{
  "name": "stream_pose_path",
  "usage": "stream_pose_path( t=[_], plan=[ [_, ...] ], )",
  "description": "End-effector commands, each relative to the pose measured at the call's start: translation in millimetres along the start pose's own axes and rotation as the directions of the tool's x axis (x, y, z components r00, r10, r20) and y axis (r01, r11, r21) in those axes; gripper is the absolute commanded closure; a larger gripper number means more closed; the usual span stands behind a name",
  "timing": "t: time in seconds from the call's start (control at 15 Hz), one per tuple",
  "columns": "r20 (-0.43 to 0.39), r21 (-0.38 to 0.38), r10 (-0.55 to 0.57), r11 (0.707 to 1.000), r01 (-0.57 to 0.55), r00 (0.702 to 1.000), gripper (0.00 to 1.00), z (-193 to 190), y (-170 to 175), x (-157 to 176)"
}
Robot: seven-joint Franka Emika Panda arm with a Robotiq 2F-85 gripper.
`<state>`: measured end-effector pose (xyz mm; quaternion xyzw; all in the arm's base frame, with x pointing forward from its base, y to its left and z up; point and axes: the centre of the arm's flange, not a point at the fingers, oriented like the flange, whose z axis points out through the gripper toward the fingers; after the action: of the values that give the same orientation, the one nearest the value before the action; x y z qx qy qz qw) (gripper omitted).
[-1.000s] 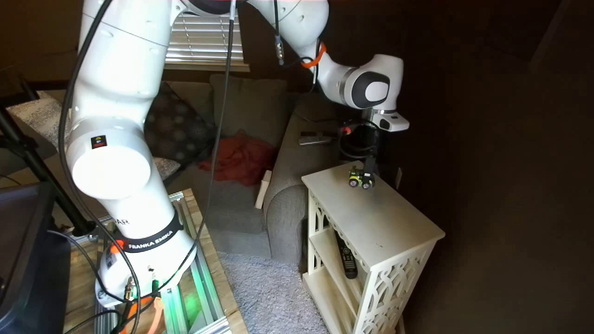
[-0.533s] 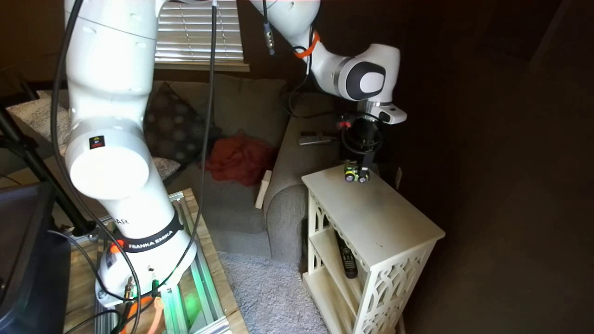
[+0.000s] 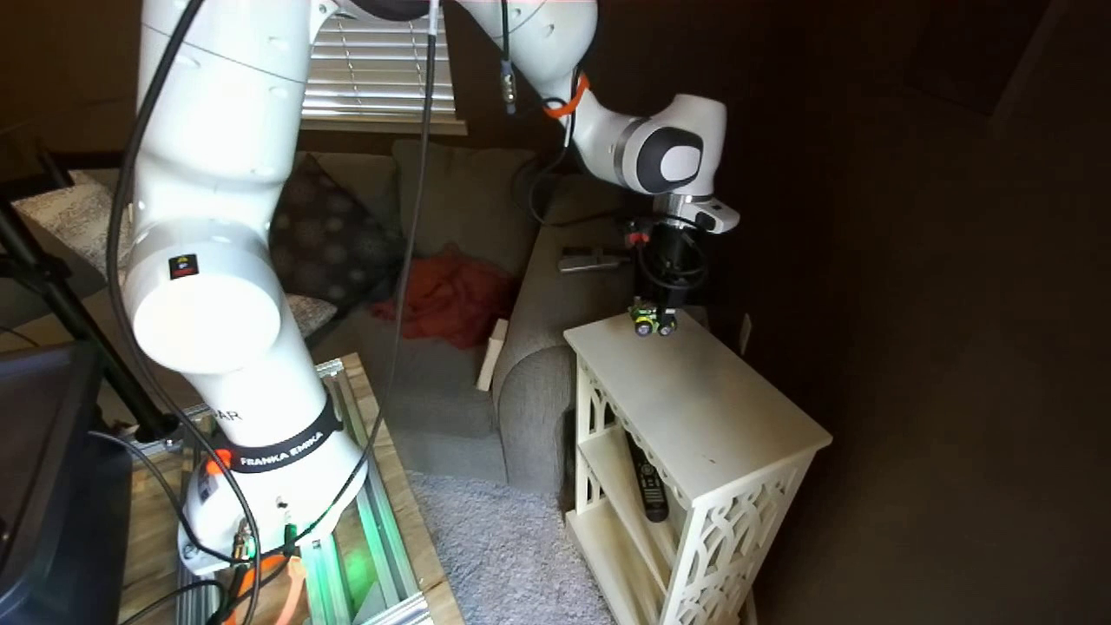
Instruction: Move the toy car to the left and put the remote on the stand
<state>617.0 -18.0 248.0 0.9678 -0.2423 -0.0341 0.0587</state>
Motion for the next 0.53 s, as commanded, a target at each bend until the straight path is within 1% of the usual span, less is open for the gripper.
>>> stream_pose_path(
  t=[0.0, 0.27, 0.47],
  plan=[
    [-0.028, 0.011, -0.126, 0.992, 0.126, 0.992, 0.66, 9.3, -46.6, 18.2],
    [-0.030, -0.004, -0.231, 0.973, 0.231, 0.973, 0.66, 19.8, -82.4, 28.5],
    [-0.031, -0.020, -0.293, 0.956, 0.293, 0.956, 0.66, 32.2, -97.3, 35.0]
  ],
)
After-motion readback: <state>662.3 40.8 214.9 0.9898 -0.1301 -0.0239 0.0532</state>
